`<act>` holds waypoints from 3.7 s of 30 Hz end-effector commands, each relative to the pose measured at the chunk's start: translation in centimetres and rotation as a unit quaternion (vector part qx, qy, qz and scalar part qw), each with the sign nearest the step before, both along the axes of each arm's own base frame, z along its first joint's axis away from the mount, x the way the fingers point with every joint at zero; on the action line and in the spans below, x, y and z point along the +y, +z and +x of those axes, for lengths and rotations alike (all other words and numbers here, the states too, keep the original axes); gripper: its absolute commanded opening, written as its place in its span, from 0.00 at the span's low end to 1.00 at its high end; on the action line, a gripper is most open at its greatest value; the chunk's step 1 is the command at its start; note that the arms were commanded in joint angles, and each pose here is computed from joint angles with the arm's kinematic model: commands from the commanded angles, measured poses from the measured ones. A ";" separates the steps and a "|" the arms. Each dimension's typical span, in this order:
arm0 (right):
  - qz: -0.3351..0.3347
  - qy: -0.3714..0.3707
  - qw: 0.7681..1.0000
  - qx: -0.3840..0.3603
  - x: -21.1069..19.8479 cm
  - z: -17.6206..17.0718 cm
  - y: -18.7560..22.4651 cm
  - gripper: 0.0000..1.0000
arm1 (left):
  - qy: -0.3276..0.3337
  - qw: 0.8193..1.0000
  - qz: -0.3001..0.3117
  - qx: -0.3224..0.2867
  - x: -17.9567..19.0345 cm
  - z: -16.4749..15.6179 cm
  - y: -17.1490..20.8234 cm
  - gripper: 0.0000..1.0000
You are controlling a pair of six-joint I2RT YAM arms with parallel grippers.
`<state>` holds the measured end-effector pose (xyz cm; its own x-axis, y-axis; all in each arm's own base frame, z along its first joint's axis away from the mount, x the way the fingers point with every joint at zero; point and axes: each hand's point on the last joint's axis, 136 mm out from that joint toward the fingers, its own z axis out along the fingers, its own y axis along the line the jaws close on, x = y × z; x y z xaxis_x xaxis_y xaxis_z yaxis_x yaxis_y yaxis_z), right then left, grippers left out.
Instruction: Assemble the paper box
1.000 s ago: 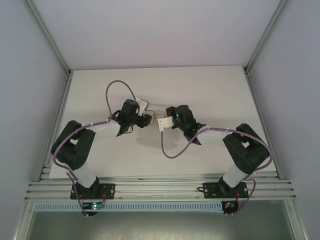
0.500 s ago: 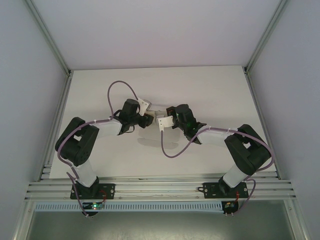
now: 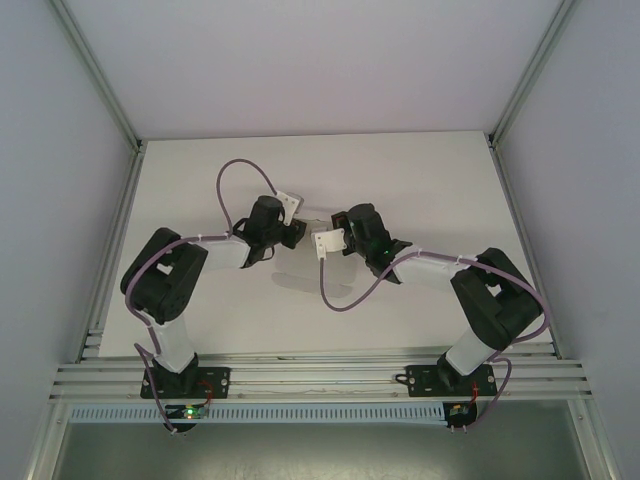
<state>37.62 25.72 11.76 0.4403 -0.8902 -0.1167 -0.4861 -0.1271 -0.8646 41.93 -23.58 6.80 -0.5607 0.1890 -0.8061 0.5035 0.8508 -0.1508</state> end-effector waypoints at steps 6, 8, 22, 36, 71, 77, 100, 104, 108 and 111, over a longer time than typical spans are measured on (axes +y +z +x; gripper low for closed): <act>-0.020 0.010 0.998 0.062 -0.6 -1.2 -2.7 0.00 | 0.116 0.986 0.110 -0.038 2.4 2.4 0.1 0.10; -0.019 0.005 0.998 0.065 -0.8 -1.0 -2.7 0.00 | 0.156 0.976 0.150 -0.025 4.1 1.9 -1.0 0.02; -0.033 -0.021 0.995 0.090 -1.8 -0.5 -3.1 0.00 | 0.323 0.904 0.279 0.002 10.2 -0.9 -4.5 0.00; -0.036 -0.032 0.994 0.094 -2.3 -0.5 -3.0 0.00 | 0.422 0.839 0.344 -0.003 12.5 -2.4 -3.2 0.00; 0.187 0.046 0.972 0.134 -0.7 -4.7 6.8 0.45 | 0.241 0.965 0.105 0.005 3.2 -1.6 0.5 0.00; 0.298 0.100 0.944 0.100 -1.3 -8.5 13.9 0.98 | 0.206 0.978 0.028 -0.021 2.2 -3.0 4.2 0.00; 0.579 -0.235 0.742 0.243 -8.0 -5.5 15.0 0.98 | 0.203 0.975 -0.073 -0.045 4.3 -7.3 8.4 0.00; 0.556 -0.241 0.747 0.273 -7.3 -4.9 13.5 0.98 | 0.209 0.973 -0.083 -0.045 4.4 -7.4 8.6 0.00; 0.532 -0.214 0.753 0.322 -5.5 -5.5 11.1 0.98 | 0.210 0.971 -0.100 -0.045 4.3 -7.5 9.2 0.00; 0.511 -0.201 0.759 0.350 -4.6 -6.2 9.6 0.98 | 0.211 0.971 -0.106 -0.048 4.2 -7.4 9.6 0.00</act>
<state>32.56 19.52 22.41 -0.3110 -0.2009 -0.9290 -0.6169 0.7862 0.0365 34.06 -18.68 13.59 -0.5324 -0.1286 -0.8366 0.1241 0.9659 -0.2274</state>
